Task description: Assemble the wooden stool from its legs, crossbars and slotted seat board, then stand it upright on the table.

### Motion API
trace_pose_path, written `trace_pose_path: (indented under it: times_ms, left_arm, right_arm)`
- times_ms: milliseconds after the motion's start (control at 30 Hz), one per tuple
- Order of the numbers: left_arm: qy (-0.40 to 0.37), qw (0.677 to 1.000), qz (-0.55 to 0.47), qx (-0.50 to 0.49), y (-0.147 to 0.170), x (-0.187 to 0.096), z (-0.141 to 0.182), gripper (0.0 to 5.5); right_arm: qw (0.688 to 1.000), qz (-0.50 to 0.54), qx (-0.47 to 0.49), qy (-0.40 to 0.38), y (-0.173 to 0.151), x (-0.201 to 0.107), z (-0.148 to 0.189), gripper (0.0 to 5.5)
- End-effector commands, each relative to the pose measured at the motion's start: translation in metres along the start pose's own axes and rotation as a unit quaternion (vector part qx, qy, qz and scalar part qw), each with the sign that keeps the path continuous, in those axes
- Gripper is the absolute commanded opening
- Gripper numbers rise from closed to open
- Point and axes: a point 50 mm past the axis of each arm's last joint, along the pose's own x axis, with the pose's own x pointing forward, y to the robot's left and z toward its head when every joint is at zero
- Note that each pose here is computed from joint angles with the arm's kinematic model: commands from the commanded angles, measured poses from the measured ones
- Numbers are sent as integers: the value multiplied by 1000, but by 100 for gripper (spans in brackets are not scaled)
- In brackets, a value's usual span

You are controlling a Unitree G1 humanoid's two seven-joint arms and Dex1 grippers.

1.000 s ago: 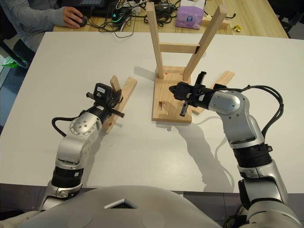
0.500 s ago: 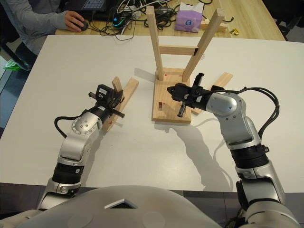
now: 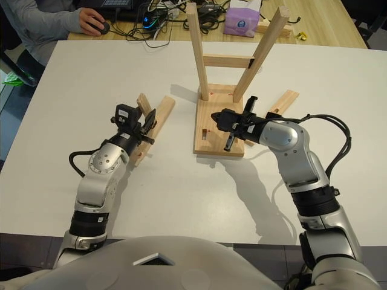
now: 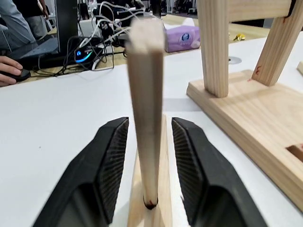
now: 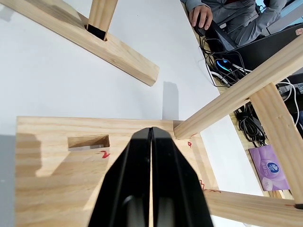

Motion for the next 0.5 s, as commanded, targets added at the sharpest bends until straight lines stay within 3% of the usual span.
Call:
trace_pose_path:
  times_ms: [33, 300, 500]
  left_arm:
    - [-69, 996, 29, 49, 8, -1, 39, 191]
    - [-225, 968, 50, 100, 16, 11, 138, 191]
    - [-273, 957, 31, 92, 7, 10, 161, 191]
  right_arm:
    - [1000, -4, 0, 4, 2, 0, -3, 0]
    - [1000, -10, -1, 4, 2, 3, -4, 0]
    - [1000, -9, -8, 6, 2, 3, -6, 0]
